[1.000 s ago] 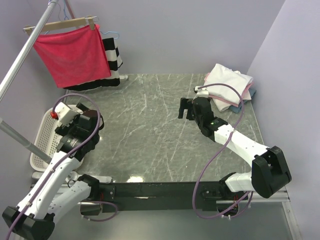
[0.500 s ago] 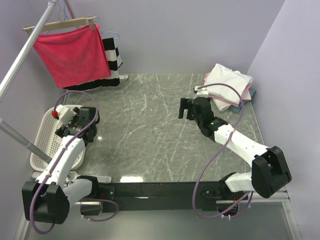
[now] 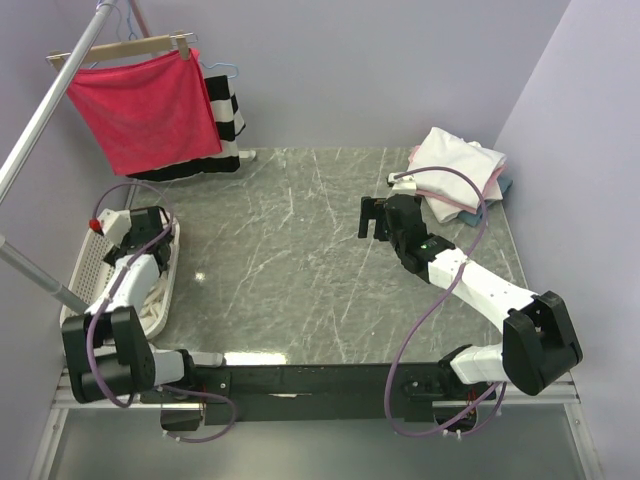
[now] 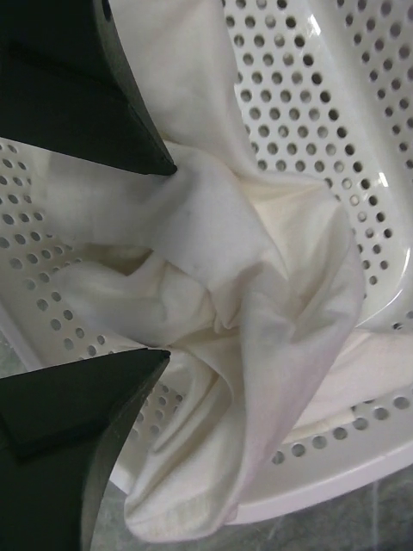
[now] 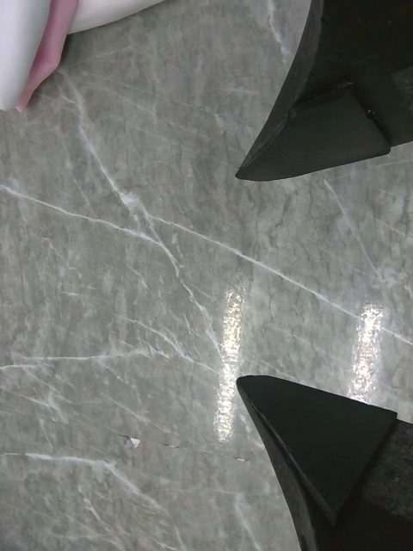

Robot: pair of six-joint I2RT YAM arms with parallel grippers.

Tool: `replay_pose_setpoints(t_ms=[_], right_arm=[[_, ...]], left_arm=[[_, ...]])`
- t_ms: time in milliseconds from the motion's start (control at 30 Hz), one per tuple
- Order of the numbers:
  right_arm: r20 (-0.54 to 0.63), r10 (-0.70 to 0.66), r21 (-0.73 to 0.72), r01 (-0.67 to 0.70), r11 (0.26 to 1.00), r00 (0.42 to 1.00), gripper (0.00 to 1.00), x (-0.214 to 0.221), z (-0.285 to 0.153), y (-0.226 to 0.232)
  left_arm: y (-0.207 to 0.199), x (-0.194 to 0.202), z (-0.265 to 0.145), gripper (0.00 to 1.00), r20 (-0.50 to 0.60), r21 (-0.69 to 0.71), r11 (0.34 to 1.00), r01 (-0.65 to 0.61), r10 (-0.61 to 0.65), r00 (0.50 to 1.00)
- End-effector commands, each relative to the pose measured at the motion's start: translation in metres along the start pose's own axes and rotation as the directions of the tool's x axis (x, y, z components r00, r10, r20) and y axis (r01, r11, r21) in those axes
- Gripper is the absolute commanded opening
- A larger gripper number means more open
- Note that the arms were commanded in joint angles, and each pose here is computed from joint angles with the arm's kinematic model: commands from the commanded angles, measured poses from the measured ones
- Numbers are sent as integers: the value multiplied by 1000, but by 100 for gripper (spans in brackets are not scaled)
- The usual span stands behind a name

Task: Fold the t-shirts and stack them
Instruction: Grab the tshirt from the pile, then move the tshirt to the center of the board

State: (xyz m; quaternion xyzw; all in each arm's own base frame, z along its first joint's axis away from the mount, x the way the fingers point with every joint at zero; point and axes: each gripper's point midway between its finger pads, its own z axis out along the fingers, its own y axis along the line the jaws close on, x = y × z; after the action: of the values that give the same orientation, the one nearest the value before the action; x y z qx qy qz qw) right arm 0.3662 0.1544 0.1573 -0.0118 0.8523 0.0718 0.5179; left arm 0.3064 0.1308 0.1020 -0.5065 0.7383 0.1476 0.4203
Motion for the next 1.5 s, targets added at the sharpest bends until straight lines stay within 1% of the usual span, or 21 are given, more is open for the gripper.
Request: replay_pose_setpoints(t_ms=[0, 67, 100, 167, 200, 233, 333, 433, 533, 567, 633, 667, 800, 900, 1033, 1067, 1133, 1167, 1267, 1367, 1467], right_arm=[[54, 2, 16, -3, 1000, 999, 100, -23, -1, 0], [55, 6, 25, -7, 1000, 998, 100, -22, -1, -2], [57, 5, 26, -6, 1000, 998, 100, -22, -1, -3], [57, 5, 26, -6, 1000, 998, 100, -22, -2, -3], [53, 5, 30, -7, 1000, 999, 100, -21, -2, -4], [53, 3, 30, -5, 1000, 999, 100, -21, -3, -4], [56, 6, 29, -7, 1000, 998, 100, -20, -3, -5], [57, 8, 26, -9, 1000, 998, 100, -20, -4, -4], [56, 15, 12, -15, 1000, 998, 100, -19, -3, -1], [51, 17, 8, -18, 1000, 999, 100, -18, -1, -1], [49, 24, -5, -24, 1000, 998, 100, -17, -1, 2], [47, 25, -4, -25, 1000, 999, 100, -16, 0, 2], [49, 36, -15, -35, 999, 998, 100, -15, 0, 4], [54, 42, -19, -41, 999, 998, 100, -16, 0, 4], [53, 54, -22, -53, 998, 997, 100, -15, 1, 6], [55, 61, -20, -60, 998, 997, 100, -15, 1, 5], [55, 68, -22, -67, 998, 996, 100, -14, 0, 6], [58, 71, -20, -70, 997, 996, 100, -15, 0, 5], [62, 79, -9, -79, 997, 995, 100, -16, -3, 2], [77, 86, 9, -87, 996, 993, 100, -17, -8, -3], [82, 87, 28, -90, 996, 993, 100, -16, -11, -8]], left_arm=[[-18, 6, 13, 85, -11, 63, 998, -4, 4, 1000], [-20, 10, 16, 73, -20, 68, 998, -15, 16, 1000], [-21, 12, 18, 49, -22, 72, 997, -13, 14, 1000], [-20, 13, 18, 27, -27, 73, 997, -8, 10, 1000], [-21, 11, 17, 7, -21, 78, 997, -8, 10, 1000], [-20, 10, 16, 1, -19, 75, 997, -13, 15, 1000], [-27, -1, 5, 1, -16, 106, 994, -5, 7, 1000], [-56, -34, -28, 1, 11, 257, 966, 20, -24, 1000], [-88, -87, -79, 1, 88, 405, 914, 3, -43, 995], [-99, -116, -102, 1, 124, 449, 894, 3, -65, 990], [-112, -140, -133, 1, 154, 529, 848, -24, -68, 986], [-124, -166, -160, 1, 184, 592, 805, -31, -98, 978], [-150, -198, -226, 1, 206, 744, 662, -85, -107, 973], [-176, -211, -284, 1, 224, 851, 503, -152, -86, 971], [-202, -229, -367, 1, 274, 937, 248, -246, -85, 958], [-218, -215, -382, 1, 259, 952, 178, -248, -43, 965], [-230, -212, -408, 1, 268, 961, 81, -266, -15, 963], [-247, -190, -411, 1, 253, 967, 24, -255, 56, 966], [-267, -153, -432, 1, 241, 969, -100, -228, 146, 960], [-281, -108, -440, 2, 235, 965, -174, -197, 235, 943], [-290, -62, -436, 2, 216, 966, -207, -154, 318, 923]])
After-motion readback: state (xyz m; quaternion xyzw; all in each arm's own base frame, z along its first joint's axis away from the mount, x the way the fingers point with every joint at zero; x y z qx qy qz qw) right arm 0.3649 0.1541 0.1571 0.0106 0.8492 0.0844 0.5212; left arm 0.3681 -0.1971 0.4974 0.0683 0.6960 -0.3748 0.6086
